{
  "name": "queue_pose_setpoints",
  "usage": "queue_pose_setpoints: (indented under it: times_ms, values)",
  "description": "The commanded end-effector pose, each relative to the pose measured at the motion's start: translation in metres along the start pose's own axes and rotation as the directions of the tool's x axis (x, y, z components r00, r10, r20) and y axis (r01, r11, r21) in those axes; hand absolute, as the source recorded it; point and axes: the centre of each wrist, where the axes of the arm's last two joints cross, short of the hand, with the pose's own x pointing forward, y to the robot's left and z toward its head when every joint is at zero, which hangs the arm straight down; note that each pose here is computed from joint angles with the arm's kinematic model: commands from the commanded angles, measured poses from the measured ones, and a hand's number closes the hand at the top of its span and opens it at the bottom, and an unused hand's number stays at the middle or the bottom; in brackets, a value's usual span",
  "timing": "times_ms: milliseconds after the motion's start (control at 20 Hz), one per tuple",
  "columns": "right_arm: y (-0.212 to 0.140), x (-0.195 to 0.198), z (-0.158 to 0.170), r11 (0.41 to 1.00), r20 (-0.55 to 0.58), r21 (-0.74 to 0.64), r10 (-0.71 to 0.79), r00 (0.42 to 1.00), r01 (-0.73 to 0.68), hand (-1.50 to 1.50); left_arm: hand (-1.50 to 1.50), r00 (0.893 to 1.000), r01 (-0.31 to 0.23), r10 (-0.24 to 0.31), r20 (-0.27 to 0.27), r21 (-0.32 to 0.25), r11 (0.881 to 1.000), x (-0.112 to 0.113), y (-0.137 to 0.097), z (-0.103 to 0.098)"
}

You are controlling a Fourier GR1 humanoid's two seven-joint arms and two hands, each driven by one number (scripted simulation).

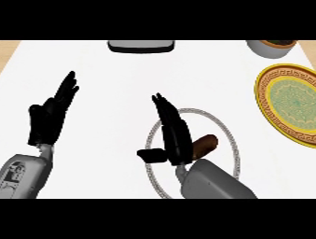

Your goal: Pick the tomato from the placemat and place it in the plate

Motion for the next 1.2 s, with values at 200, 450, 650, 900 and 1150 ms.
queue_pose_setpoints:
  times_ms: [200,450,650,900,1150]
  values:
    - [-0.049,0.039,-0.02,0.97,-0.053,-0.007,0.242,0.969,-0.242,-1.5,0.0,1.0,-0.004,0.005,-0.021,0.02,1.0,0.007,0.012,0.007]
    - [-0.071,0.061,-0.019,0.894,-0.175,0.242,0.423,0.889,-0.378,-1.5,0.0,1.0,0.002,-0.001,-0.017,0.04,0.999,-0.006,0.01,0.003]
    - [-0.092,0.101,-0.021,0.866,-0.232,0.308,0.471,0.851,-0.395,-1.5,0.0,1.0,0.011,-0.011,-0.023,0.007,1.0,0.0,0.01,0.007]
    - [-0.097,0.092,-0.014,0.837,-0.293,0.402,0.502,0.814,-0.371,-1.5,0.0,1.0,-0.01,0.01,-0.01,0.023,1.0,-0.008,-0.005,0.006]
    - [-0.095,0.078,-0.049,0.839,-0.325,0.421,0.495,0.806,-0.345,-1.5,0.0,1.0,0.009,-0.009,0.004,-0.006,1.0,-0.01,-0.013,0.009]
